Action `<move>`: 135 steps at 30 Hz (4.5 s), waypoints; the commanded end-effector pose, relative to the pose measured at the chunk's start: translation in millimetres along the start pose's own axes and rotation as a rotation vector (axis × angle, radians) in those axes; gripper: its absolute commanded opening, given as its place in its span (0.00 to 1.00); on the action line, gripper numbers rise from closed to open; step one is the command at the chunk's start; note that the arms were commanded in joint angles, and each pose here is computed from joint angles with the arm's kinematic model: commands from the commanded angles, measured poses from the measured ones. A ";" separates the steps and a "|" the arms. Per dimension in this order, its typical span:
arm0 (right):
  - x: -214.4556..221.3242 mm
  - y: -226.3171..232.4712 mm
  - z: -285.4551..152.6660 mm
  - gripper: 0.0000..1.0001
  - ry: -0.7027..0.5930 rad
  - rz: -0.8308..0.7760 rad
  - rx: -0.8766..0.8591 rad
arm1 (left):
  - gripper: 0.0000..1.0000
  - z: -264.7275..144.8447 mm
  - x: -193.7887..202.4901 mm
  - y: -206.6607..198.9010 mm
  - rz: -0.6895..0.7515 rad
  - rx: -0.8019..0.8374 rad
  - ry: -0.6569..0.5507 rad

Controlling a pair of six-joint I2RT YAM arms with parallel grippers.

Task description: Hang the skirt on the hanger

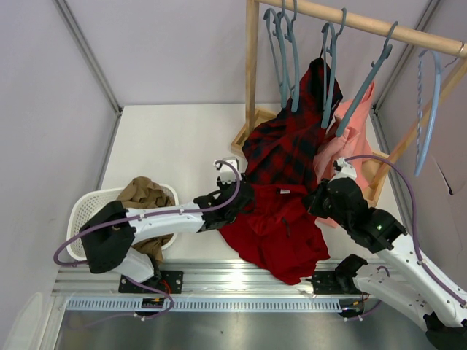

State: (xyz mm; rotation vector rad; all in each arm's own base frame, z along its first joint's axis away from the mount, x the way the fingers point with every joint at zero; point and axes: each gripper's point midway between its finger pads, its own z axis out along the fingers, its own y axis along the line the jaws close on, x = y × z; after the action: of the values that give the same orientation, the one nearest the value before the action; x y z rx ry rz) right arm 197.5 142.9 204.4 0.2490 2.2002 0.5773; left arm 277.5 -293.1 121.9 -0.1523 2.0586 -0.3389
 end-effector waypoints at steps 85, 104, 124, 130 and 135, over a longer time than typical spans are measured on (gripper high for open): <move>-211.2 272.0 -11.1 0.79 -0.350 -0.368 -0.154 | 0.00 -99.5 -20.6 35.9 -0.225 0.370 0.498; -328.6 187.8 -36.6 0.75 -0.617 -0.322 0.054 | 0.00 -93.1 -3.7 42.5 -0.228 0.349 0.529; -352.1 168.6 17.2 0.59 -0.587 -0.362 0.014 | 0.00 -88.3 -2.1 41.9 -0.226 0.346 0.528; -351.4 159.7 34.1 0.58 -0.570 -0.377 0.063 | 0.00 -86.7 -2.3 41.0 -0.225 0.345 0.529; -351.8 158.0 42.8 0.53 -0.563 -0.384 0.068 | 0.00 -86.1 -3.1 40.5 -0.223 0.345 0.526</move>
State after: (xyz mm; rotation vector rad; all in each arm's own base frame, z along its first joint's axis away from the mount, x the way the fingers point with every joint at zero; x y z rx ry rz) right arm 447.1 169.3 486.3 0.0189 1.6994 0.1925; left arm 198.8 -237.2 146.7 -0.0972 2.4945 -0.9387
